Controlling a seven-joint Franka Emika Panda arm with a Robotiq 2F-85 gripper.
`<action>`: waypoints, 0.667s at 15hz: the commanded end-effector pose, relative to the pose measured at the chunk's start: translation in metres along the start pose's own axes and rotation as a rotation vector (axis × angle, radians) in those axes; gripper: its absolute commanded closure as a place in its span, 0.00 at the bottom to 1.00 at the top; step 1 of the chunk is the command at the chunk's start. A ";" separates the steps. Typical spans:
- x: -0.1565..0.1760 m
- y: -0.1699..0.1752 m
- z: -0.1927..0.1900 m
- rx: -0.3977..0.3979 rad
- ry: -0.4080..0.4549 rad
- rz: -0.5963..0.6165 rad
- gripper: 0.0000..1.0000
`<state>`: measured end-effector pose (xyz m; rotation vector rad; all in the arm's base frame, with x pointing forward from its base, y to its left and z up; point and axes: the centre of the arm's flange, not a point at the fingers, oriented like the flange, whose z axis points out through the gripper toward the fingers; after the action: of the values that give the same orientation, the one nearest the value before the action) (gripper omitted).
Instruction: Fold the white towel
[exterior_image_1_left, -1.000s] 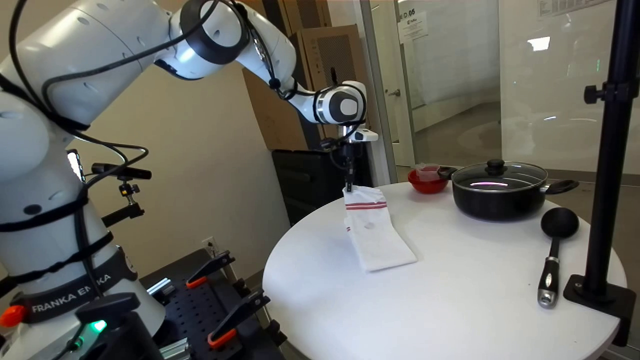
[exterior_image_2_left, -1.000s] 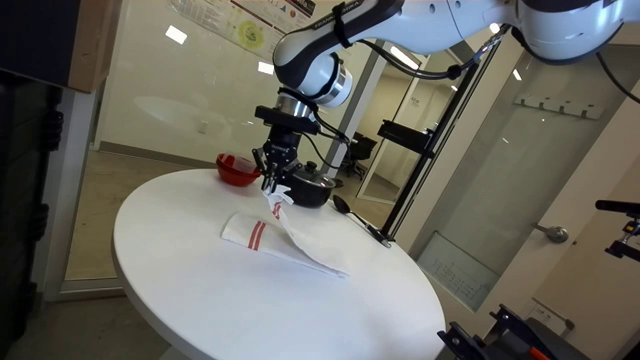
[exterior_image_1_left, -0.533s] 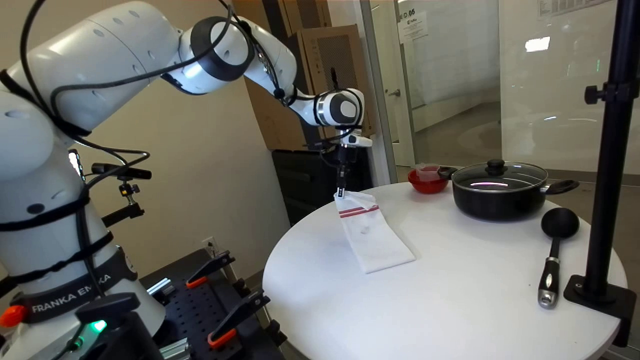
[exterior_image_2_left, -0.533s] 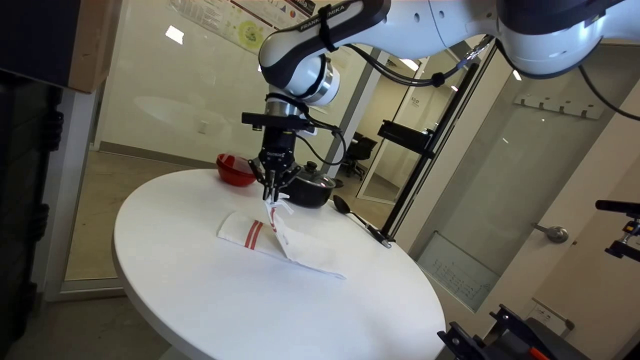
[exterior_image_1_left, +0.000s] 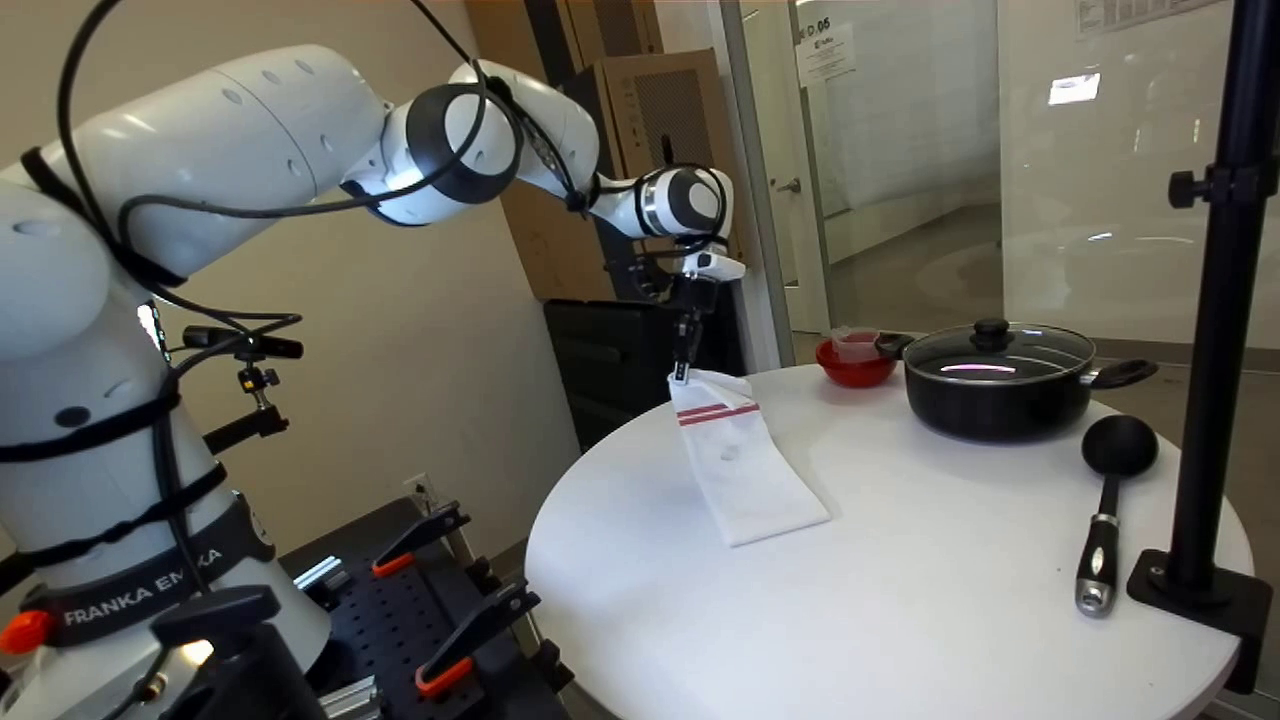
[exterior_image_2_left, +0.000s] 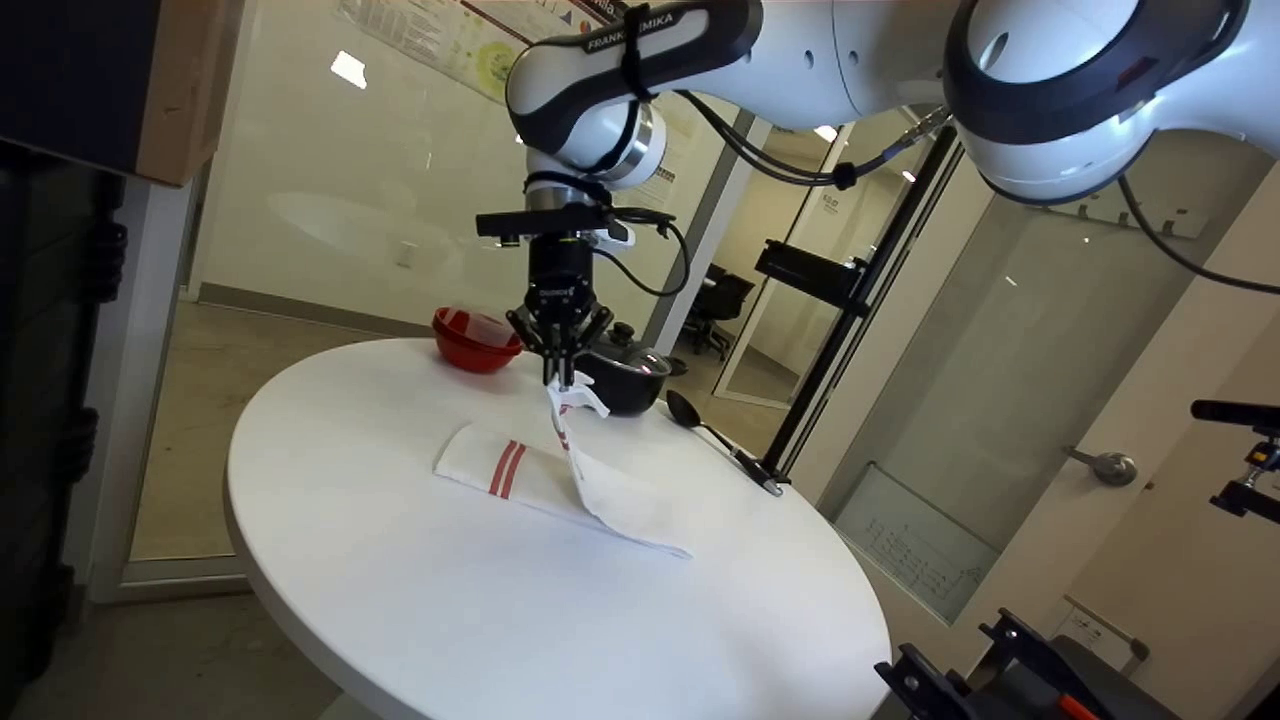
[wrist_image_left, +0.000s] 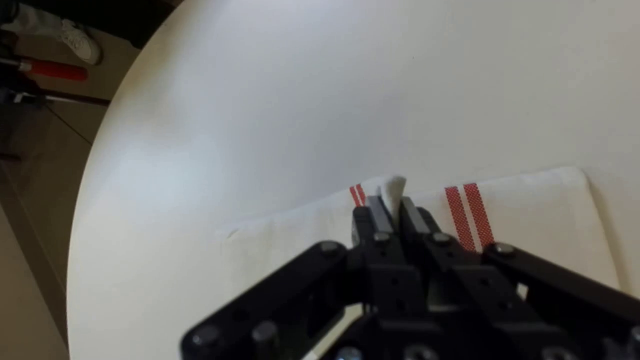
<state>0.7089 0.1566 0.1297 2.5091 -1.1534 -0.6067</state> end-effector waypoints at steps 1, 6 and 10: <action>0.009 -0.023 -0.035 0.057 0.139 -0.014 0.98; 0.013 -0.035 -0.040 0.112 0.356 -0.024 0.98; 0.016 -0.055 -0.009 0.115 0.429 -0.075 0.98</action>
<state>0.7473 0.1719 0.1365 2.5976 -1.0367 -0.0857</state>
